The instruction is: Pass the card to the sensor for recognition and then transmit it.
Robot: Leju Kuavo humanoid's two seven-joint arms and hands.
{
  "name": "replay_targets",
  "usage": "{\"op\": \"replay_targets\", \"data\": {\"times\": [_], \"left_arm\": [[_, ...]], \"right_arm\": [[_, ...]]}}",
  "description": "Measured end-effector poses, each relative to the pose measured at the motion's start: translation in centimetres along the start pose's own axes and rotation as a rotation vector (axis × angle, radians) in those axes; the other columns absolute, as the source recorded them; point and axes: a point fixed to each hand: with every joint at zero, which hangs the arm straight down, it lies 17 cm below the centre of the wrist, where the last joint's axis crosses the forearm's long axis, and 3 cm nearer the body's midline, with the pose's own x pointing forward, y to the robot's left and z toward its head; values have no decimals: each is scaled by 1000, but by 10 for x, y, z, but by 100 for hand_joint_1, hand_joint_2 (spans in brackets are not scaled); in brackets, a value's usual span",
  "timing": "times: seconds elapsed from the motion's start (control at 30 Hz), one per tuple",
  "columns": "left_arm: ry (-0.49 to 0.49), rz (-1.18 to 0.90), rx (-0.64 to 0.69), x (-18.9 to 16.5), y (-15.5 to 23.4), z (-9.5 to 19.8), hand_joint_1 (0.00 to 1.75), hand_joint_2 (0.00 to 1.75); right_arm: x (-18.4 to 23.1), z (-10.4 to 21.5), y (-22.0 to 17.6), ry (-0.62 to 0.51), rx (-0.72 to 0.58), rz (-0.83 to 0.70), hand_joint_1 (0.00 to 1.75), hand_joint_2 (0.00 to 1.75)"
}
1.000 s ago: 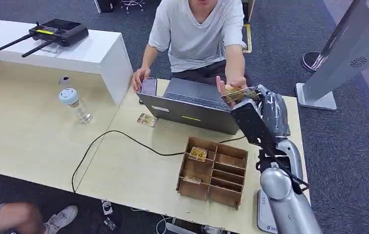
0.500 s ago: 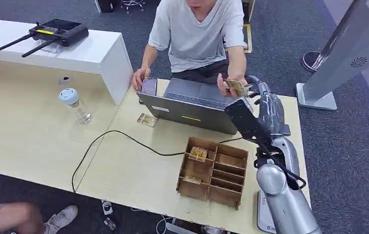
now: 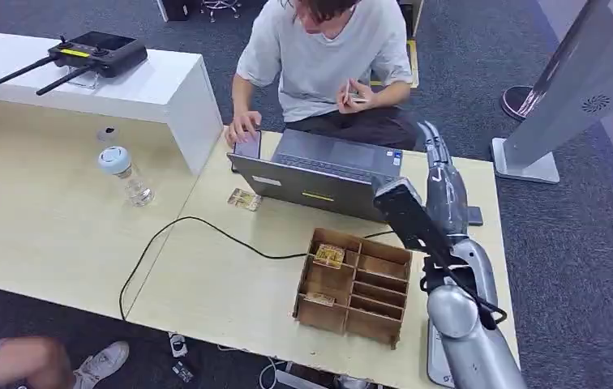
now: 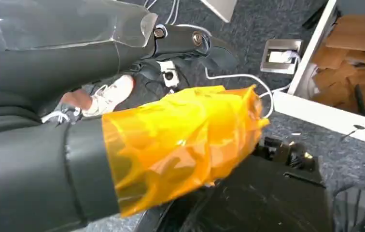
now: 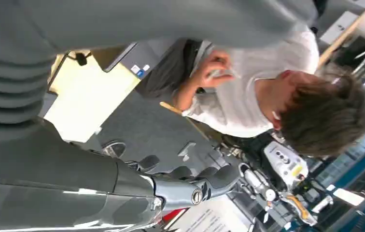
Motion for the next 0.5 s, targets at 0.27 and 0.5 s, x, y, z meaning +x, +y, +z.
{"op": "replay_targets", "data": {"times": [0.27,0.5], "left_arm": [[37,34,-9,-10,-13,8,0,0],[47,52,-9,-13,-17,13,0,0]], "right_arm": [[26,26,-4,-84,-18,-82,0,0],[32,43,-6,-112,-24,-106,0,175]]}}
